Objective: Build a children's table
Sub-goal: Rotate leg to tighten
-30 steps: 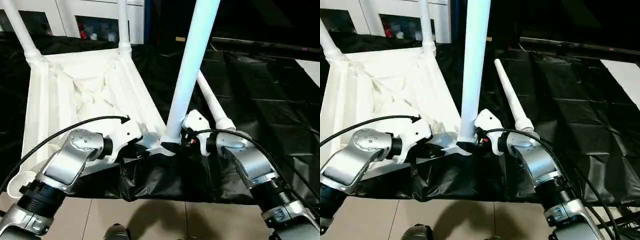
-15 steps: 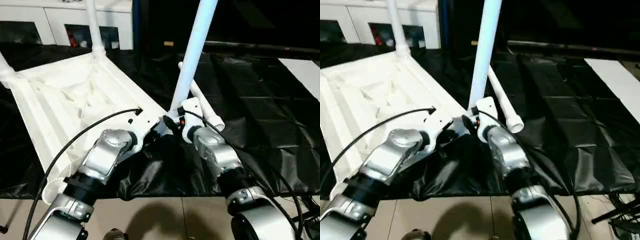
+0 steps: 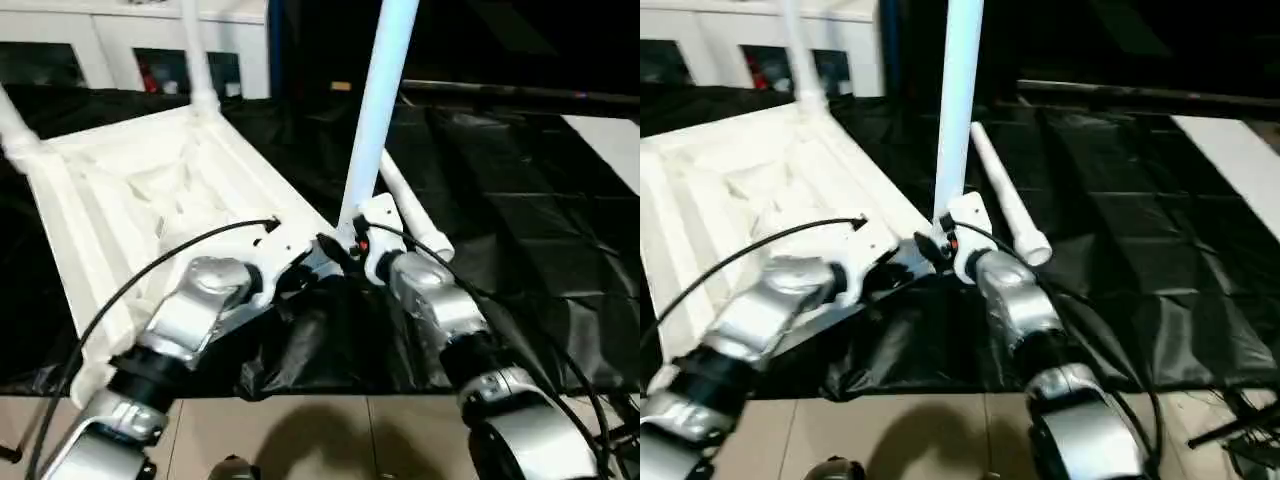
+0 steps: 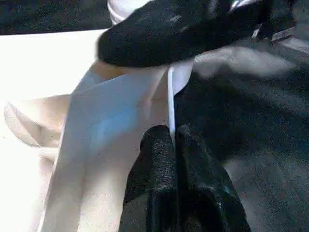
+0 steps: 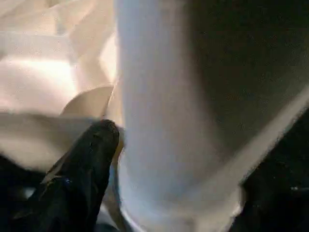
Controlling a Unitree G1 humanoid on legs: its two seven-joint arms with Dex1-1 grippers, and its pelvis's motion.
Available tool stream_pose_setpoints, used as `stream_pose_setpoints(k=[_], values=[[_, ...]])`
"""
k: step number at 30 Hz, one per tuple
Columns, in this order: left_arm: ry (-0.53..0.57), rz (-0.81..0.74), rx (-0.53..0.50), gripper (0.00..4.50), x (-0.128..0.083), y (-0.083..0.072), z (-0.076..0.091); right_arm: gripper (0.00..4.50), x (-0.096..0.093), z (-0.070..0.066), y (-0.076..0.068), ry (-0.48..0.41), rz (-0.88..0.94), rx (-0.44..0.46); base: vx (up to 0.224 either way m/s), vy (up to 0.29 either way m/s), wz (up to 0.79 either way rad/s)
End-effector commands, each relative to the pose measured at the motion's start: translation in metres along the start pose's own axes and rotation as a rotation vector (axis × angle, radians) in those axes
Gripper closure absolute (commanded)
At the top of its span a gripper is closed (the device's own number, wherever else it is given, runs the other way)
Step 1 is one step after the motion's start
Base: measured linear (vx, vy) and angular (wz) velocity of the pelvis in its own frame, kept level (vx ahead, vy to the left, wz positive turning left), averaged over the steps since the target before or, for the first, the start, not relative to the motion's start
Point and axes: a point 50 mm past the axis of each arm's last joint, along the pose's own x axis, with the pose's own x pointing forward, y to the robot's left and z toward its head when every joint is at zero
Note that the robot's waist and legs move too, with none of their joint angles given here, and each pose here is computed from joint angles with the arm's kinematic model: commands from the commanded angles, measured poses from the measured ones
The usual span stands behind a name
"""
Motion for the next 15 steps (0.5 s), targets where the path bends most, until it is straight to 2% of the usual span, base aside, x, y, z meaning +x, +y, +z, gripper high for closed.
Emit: stream_pose_setpoints(k=[1, 6, 15], values=[[-0.088, -0.115, 0.05, 4.5, -0.002, -0.01, 0.012, 0.87, -0.012, 0.001, 0.001, 0.008, 0.128, -0.09, 0.0, 0.0, 0.0], [-0.101, -0.239, 0.102, 4.5, -0.013, -0.015, 0.008, 0.87, -0.031, 0.001, 0.003, 0.021, 0.304, -0.141, 0.0, 0.0, 0.0], [-0.049, -0.373, 0.161, 4.5, -0.024, -0.017, -0.001, 0.87, -0.046, 0.0, 0.01, 0.063, 0.473, -0.162, 0.0, 0.0, 0.0]])
